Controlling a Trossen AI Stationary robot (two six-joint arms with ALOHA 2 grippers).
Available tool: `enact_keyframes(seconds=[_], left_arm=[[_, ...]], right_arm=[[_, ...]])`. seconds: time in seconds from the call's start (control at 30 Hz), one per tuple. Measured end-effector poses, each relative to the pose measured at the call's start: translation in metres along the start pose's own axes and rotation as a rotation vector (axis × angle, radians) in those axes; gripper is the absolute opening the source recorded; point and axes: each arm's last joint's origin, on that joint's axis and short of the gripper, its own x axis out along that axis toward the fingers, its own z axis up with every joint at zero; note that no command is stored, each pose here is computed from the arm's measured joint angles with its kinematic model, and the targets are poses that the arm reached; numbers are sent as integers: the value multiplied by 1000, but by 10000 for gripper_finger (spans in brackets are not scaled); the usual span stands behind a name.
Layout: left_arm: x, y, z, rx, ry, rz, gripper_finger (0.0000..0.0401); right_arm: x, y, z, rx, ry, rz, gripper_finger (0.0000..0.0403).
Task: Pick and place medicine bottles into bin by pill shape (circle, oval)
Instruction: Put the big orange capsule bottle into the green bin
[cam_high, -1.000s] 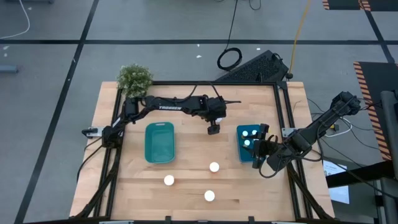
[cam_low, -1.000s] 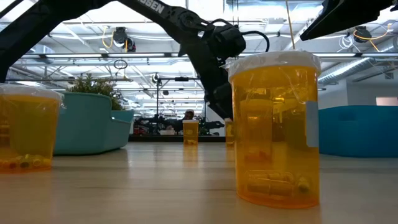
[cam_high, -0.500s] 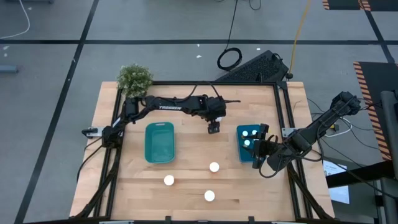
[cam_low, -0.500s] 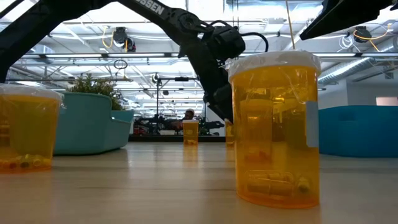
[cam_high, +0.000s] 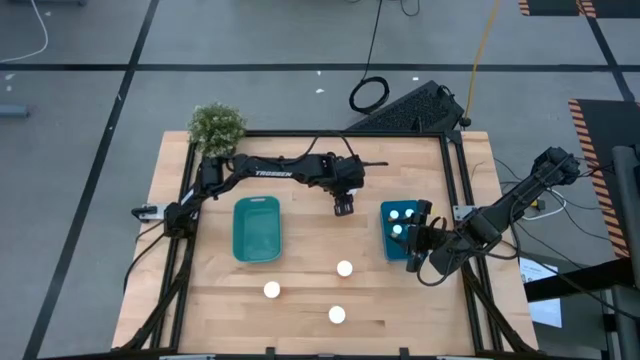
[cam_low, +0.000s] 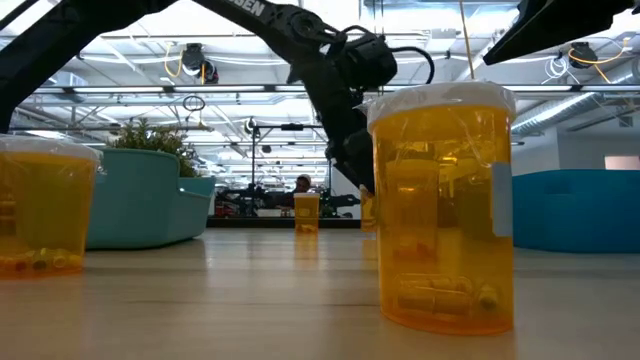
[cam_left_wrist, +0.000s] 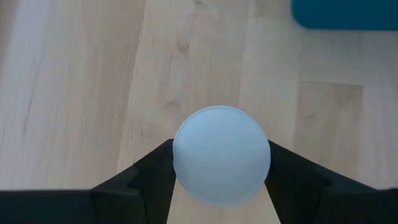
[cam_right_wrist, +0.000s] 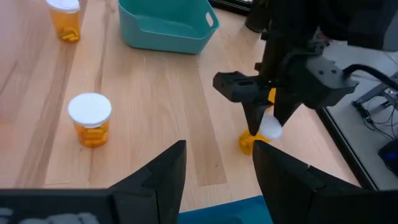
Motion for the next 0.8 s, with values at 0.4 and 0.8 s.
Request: enact_keyframes(seconds=[0.4,0.8], left_arm=[[-88,-18,14,48,20,-28,227],[-229,-44,-10,73,-53,27,227]], right_arm=[[-2,2,0,10,-8,14,180],[-2,4,2,27,-21,27,180]])
